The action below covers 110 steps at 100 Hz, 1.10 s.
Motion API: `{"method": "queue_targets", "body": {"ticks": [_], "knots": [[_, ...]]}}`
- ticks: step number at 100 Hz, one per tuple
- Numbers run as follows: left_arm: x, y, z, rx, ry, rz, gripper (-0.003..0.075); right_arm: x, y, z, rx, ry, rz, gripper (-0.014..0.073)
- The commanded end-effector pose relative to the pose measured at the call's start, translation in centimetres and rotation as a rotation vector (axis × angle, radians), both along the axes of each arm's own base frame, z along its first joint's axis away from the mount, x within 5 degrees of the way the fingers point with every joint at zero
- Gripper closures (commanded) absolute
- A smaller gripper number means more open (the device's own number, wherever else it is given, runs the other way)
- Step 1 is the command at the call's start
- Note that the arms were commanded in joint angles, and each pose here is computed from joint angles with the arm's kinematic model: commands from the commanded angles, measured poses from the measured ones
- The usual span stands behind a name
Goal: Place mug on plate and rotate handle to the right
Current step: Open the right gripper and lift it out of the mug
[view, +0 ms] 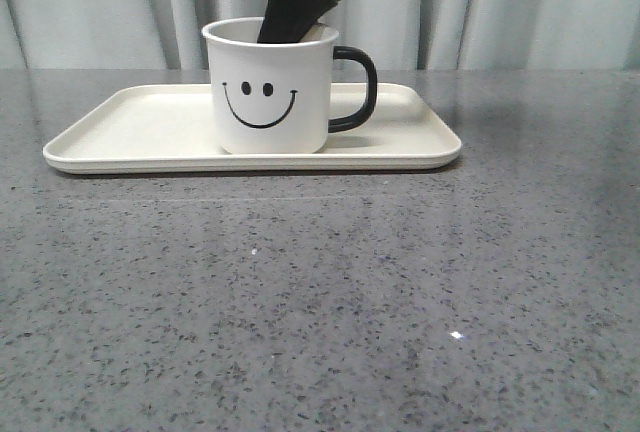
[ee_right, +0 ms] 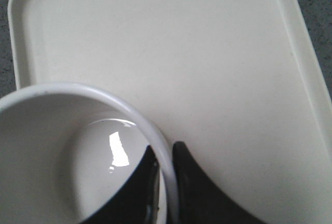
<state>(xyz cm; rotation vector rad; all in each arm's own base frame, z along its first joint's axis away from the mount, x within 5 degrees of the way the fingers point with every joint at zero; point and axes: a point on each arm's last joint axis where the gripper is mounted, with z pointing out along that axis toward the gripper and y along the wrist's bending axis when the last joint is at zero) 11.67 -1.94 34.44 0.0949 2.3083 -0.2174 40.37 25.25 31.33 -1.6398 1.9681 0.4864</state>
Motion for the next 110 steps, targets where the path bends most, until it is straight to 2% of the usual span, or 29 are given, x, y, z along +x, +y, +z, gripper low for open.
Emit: {"method": "queue_targets", "body": {"ticks": [1, 16, 33, 42, 73, 83, 110], "knots": [[0.2, 0.0, 1.2, -0.021, -0.079, 0.01, 0.0228, -1.0, -0.3, 3.8, 0.085, -0.077, 0.006, 0.0656], [0.2, 0.0, 1.2, -0.021, -0.079, 0.01, 0.0228, -1.0, -0.3, 3.8, 0.085, -0.077, 0.006, 0.0585], [0.2, 0.0, 1.2, -0.021, -0.079, 0.01, 0.0228, -1.0, -0.3, 3.8, 0.085, -0.078, 0.006, 0.0411], [0.2, 0.0, 1.2, -0.021, -0.079, 0.01, 0.0228, -0.9, -0.3, 3.8, 0.09, -0.085, 0.001, 0.0347], [0.2, 0.0, 1.2, -0.021, -0.079, 0.01, 0.0228, -0.5, -0.2, 4.5, 0.14, -0.105, -0.078, 0.0204], [0.2, 0.0, 1.2, -0.021, -0.079, 0.01, 0.0228, -0.9, -0.5, 5.7, 0.164, -0.126, -0.1, 0.0166], [0.2, 0.0, 1.2, -0.021, -0.087, 0.011, 0.0228, -3.6, -3.0, 11.6, 0.239, -0.219, -0.148, 0.0166]]}}
